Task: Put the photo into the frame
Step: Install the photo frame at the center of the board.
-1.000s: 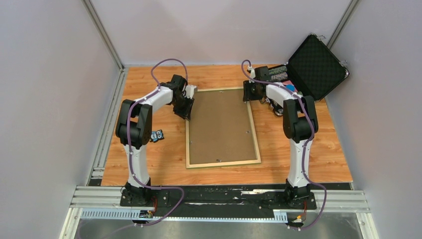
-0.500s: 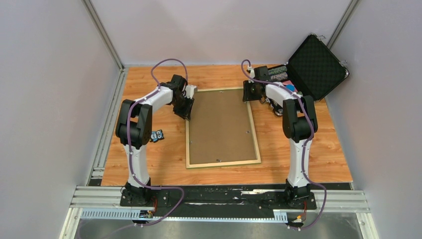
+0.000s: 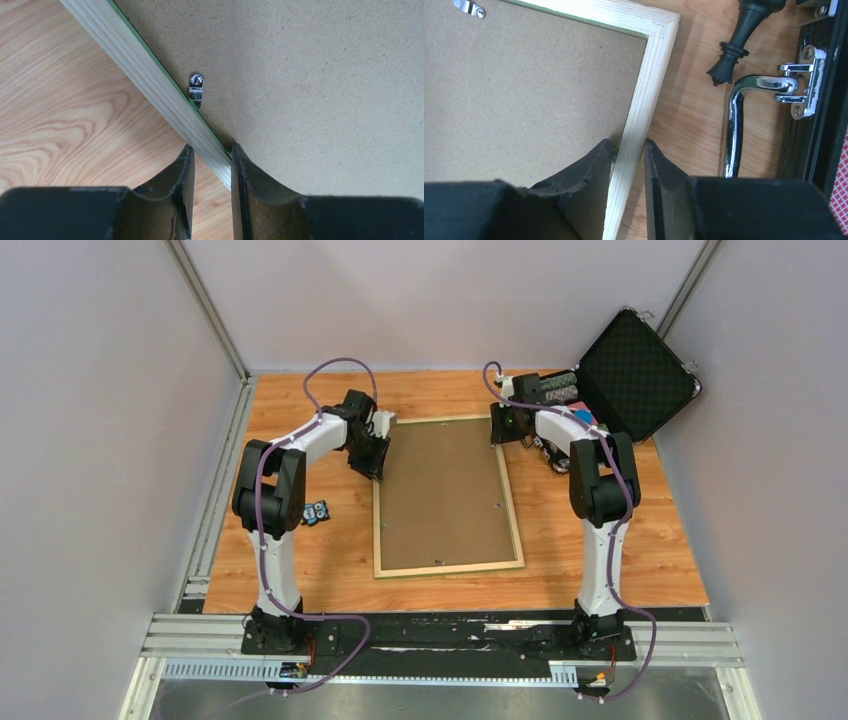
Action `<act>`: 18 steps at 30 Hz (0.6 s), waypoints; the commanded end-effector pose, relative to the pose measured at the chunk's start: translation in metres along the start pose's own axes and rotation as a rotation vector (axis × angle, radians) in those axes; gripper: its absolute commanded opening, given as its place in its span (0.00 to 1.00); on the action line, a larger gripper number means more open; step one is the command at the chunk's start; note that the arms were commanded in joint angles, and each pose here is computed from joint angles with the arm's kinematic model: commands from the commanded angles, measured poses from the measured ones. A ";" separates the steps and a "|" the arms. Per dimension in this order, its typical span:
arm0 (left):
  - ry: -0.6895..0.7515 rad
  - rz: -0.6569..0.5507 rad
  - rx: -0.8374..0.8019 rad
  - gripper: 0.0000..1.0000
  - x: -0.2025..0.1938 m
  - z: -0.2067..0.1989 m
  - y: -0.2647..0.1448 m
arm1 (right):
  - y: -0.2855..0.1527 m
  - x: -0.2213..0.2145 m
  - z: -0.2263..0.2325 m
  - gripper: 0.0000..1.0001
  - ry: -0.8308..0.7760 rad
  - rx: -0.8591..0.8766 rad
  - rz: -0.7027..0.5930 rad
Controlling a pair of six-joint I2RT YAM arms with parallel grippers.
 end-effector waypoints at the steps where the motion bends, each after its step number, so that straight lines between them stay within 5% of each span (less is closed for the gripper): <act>1: 0.085 0.094 -0.068 0.00 -0.023 -0.011 0.012 | -0.009 -0.010 0.000 0.29 -0.094 0.009 0.033; 18: 0.084 0.101 -0.058 0.00 -0.021 -0.009 0.012 | -0.016 -0.016 0.000 0.34 -0.234 0.062 0.089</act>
Point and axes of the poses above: each gripper's point midway between its finger pads, its own y axis out along the fingers, its own z axis along the line the jaws close on, x = y × z, the point moved 4 cm from there along -y, back along the fingers, and after that the axes turned 9 degrees about y, right-handed, at the moved point
